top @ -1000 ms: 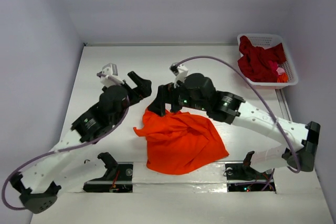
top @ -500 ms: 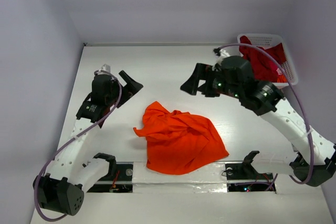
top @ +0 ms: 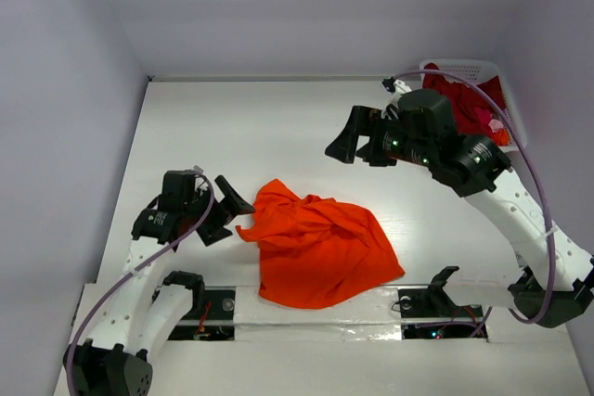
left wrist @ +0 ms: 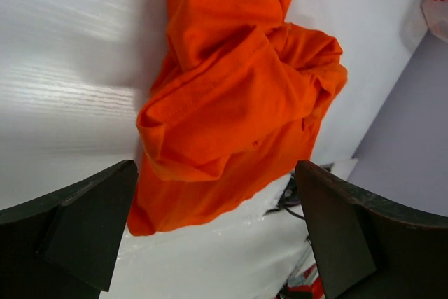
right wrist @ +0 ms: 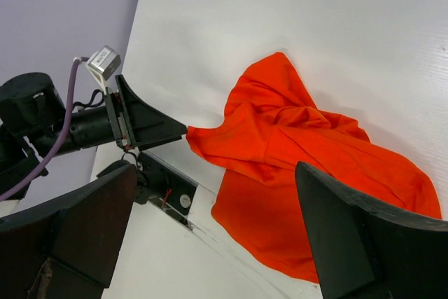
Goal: Fold and stack the t-shirts
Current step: Flatten out the tshirt
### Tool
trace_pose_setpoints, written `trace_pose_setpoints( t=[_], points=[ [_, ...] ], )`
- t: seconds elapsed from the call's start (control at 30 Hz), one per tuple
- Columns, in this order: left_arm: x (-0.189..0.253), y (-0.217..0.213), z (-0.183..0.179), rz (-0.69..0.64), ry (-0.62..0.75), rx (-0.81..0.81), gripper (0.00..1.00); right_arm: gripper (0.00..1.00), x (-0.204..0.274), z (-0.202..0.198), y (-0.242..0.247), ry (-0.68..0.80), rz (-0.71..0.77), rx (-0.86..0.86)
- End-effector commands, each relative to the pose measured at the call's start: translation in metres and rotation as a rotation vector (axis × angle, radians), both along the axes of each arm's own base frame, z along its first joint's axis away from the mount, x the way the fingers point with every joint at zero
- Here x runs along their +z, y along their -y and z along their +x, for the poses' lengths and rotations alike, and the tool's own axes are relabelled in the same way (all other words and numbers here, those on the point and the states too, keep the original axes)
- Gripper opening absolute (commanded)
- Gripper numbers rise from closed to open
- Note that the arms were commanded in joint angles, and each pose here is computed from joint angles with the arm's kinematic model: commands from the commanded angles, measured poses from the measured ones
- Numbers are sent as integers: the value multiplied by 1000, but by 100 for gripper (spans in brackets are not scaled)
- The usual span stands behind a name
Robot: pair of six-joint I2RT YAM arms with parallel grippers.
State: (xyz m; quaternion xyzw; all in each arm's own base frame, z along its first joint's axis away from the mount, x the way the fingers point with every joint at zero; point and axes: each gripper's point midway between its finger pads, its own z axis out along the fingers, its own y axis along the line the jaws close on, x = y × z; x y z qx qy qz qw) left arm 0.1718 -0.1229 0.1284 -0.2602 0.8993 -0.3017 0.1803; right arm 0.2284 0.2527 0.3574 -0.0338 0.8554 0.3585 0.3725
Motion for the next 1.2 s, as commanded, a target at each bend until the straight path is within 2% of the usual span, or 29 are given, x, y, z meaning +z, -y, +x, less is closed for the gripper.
trace_pose_setpoints(
  t=[0.0,0.07,0.17,0.33,0.47,0.6,0.8,1.17],
  points=[
    [-2,13,-19,-95,-72,-36,94,100,14,-1,0,36,15,24],
    [-12,18,-26,-134,-117,-40,92,100,15,0,1,35,19,22],
    [-6,20,-22,-161,-93,-8,91,100,19,0,2,45,24,23],
    [-8,16,-15,-150,-104,54,76,100,19,-4,4,51,14,34],
    [2,9,-4,-118,-57,96,74,100,18,-6,6,55,11,42],
    [-5,-3,-3,-44,-63,128,72,100,18,-7,3,53,16,55],
    [-8,-9,1,-1,-64,150,61,100,22,-6,1,64,24,64],
    [-17,-5,1,-16,-93,133,54,100,19,-5,2,58,30,60]
  ],
)
